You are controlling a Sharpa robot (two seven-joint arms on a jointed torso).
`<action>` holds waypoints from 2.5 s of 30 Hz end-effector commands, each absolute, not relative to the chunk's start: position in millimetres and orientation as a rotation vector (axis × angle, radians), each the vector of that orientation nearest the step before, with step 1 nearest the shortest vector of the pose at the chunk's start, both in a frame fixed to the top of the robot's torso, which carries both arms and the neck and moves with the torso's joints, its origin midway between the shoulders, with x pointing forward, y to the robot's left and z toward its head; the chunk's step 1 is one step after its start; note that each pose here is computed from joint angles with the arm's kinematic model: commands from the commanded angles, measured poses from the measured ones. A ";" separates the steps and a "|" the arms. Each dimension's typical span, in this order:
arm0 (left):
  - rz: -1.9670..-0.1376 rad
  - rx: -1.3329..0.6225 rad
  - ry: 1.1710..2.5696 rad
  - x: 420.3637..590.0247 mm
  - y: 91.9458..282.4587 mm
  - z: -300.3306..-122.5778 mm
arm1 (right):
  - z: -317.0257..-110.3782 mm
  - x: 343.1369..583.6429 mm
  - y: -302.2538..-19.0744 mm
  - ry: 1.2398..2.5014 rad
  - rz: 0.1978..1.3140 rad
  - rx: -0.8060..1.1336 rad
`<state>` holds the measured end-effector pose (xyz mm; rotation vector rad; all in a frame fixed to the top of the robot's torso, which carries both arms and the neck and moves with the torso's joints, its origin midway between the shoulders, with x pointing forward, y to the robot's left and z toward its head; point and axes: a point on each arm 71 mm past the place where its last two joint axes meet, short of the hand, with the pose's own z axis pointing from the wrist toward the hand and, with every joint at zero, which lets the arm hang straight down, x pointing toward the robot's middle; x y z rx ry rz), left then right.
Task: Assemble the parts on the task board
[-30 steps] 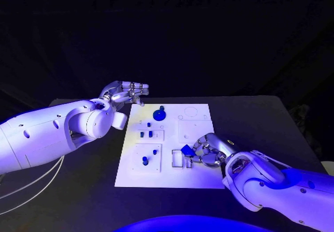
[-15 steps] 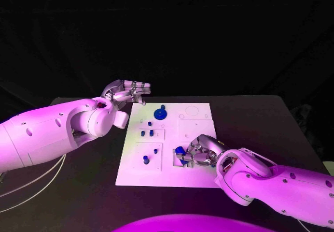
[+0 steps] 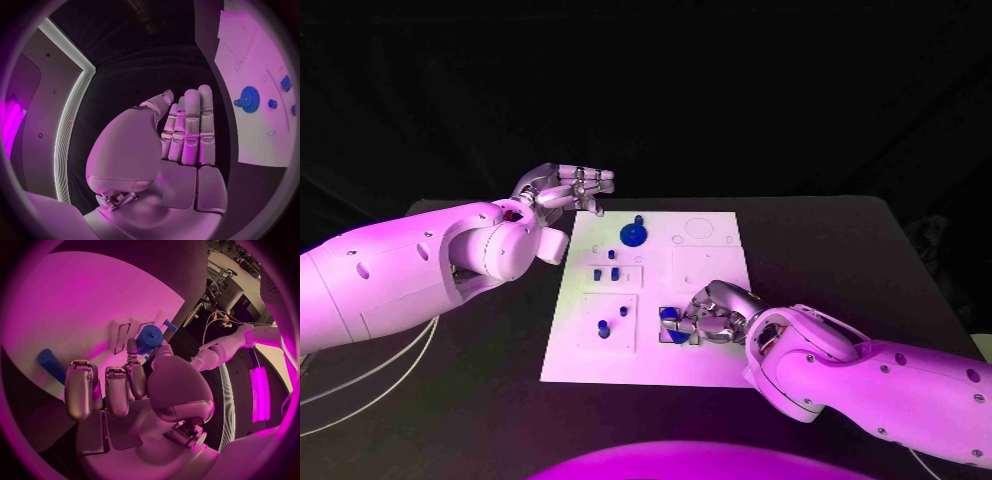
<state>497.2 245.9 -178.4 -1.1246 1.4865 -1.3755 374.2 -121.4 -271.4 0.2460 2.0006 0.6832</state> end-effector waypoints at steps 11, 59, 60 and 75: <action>-1.401 -1.120 1.499 496.4 242.9 -177.6 | -267.9 373.1 -119.2 1.963 0.696 0.203; -1.403 -1.119 1.502 496.5 243.2 -177.9 | -261.4 367.5 -123.5 1.920 0.678 0.094; -1.403 -1.119 1.502 496.5 243.3 -178.0 | -261.3 367.3 -122.8 1.920 0.680 0.093; -1.401 -1.120 1.502 496.5 244.3 -178.1 | -259.7 364.0 -127.1 1.928 0.685 0.082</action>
